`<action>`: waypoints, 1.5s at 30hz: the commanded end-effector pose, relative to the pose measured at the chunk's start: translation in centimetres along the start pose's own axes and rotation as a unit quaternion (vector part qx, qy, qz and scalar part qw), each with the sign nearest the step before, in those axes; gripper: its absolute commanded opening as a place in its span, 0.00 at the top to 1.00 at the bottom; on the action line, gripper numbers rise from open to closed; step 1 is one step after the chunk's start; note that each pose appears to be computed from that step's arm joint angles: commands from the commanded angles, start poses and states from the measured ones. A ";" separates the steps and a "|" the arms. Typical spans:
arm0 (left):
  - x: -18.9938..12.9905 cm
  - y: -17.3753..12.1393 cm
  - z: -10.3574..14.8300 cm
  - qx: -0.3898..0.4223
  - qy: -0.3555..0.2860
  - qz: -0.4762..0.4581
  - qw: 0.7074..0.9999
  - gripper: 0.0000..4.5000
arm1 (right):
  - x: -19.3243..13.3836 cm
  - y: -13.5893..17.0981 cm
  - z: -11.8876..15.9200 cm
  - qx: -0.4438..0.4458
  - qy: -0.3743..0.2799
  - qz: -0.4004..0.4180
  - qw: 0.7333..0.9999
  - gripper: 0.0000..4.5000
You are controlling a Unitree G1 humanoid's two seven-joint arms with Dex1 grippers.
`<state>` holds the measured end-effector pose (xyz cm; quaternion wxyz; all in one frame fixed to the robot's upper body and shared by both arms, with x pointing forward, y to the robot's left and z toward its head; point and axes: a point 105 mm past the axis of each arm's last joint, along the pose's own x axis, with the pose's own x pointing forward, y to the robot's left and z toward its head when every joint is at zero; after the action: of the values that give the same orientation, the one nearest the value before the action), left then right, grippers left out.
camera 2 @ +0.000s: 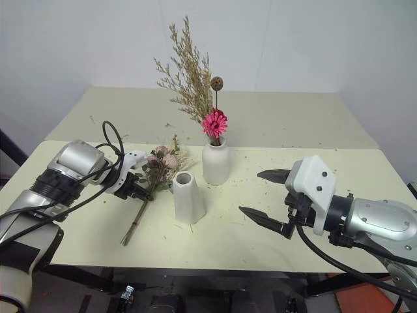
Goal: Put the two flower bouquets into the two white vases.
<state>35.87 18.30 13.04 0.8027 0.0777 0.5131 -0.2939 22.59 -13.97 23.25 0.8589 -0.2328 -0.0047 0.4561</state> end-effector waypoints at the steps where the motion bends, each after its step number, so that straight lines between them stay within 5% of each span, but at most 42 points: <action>1: 0.4 0.1 0.0 0.003 0.004 0.008 1.000 0.95 | -0.1 -0.3 0.7 -0.011 -0.011 -0.010 1.000 0.00; 5: -0.2 0.2 1.0 0.012 -0.026 0.019 0.999 0.98 | -0.1 -0.3 0.7 -0.012 -0.010 -0.011 1.000 0.00; 13: -5.7 3.6 4.7 -0.056 -0.239 0.056 0.968 0.98 | -0.3 -0.5 0.8 -0.017 -0.008 -0.013 1.000 0.00; 18: -11.8 6.0 5.9 -0.047 -0.431 0.096 0.896 0.98 | -0.7 -0.7 0.9 -0.014 -0.008 -0.013 1.000 0.00; 23: -17.5 2.2 6.0 0.037 -0.568 -0.047 0.821 0.98 | -1.4 -0.5 1.0 -0.002 -0.010 -0.005 1.000 0.00; 31: -19.2 -5.5 6.7 0.202 -0.617 -0.251 0.718 0.98 | -1.9 -0.5 0.4 0.003 0.004 -0.011 1.000 0.00; 41: -18.8 -8.5 9.4 0.256 -0.633 -0.360 0.636 0.98 | -2.8 -0.4 0.1 0.018 0.015 -0.026 0.999 0.00; 45: -18.3 -9.2 9.8 0.269 -0.613 -0.391 0.632 0.98 | -3.1 -0.2 -0.2 0.023 0.024 -0.034 0.999 0.00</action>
<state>33.66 14.24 33.89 0.7075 -0.1328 -0.1957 -0.6660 21.31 -16.54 22.94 0.8777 -0.2067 0.0323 0.4312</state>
